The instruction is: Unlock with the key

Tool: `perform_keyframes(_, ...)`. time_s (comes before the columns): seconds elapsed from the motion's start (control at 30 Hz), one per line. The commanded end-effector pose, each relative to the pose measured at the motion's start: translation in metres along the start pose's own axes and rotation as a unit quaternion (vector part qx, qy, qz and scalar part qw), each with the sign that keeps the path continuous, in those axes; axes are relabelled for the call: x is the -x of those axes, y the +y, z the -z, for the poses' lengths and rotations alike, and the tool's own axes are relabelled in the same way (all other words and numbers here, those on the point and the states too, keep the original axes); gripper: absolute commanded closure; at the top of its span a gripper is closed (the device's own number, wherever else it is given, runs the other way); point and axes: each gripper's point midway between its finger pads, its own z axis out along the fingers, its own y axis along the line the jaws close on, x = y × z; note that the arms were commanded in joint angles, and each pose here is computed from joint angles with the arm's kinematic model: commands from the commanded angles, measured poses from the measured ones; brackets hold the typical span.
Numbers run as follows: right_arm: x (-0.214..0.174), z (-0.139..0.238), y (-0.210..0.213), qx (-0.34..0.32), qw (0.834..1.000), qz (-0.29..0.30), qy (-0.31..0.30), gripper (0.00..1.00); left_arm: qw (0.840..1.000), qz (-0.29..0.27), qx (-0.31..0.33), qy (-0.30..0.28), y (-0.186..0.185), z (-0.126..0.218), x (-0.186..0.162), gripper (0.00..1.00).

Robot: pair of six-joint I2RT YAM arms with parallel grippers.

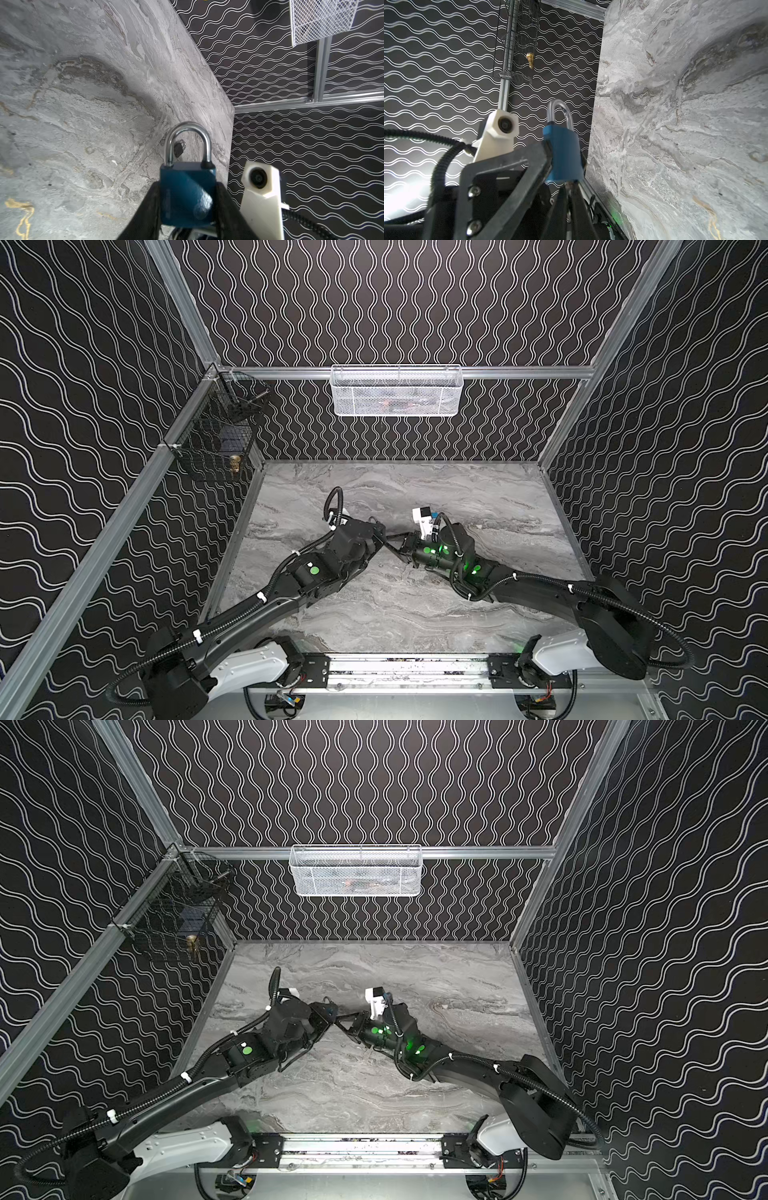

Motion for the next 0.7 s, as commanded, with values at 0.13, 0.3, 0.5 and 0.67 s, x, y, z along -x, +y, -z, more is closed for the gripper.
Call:
perform_keyframes(0.13, -0.001, 0.011, 0.044, 0.094, 0.996, -0.002, -0.003, 1.0, 0.992, 0.056, -0.096, 0.052, -0.045, 0.005, -0.014, 0.98)
perform_keyframes(0.3, -0.003, 0.011, 0.044, 0.098, 0.995, -0.005, -0.006, 1.0, 0.99, 0.07, -0.111, 0.053, -0.049, 0.002, -0.015, 1.0)
perform_keyframes(0.5, 0.001, 0.017, 0.046, 0.113, 0.993, -0.009, -0.025, 1.0, 0.989, 0.076, -0.119, 0.04, -0.052, 0.001, -0.011, 1.0)
perform_keyframes(0.67, 0.002, 0.016, 0.055, 0.133, 0.991, -0.008, -0.028, 1.0, 0.987, 0.085, -0.127, 0.043, -0.056, 0.0, -0.012, 1.0)
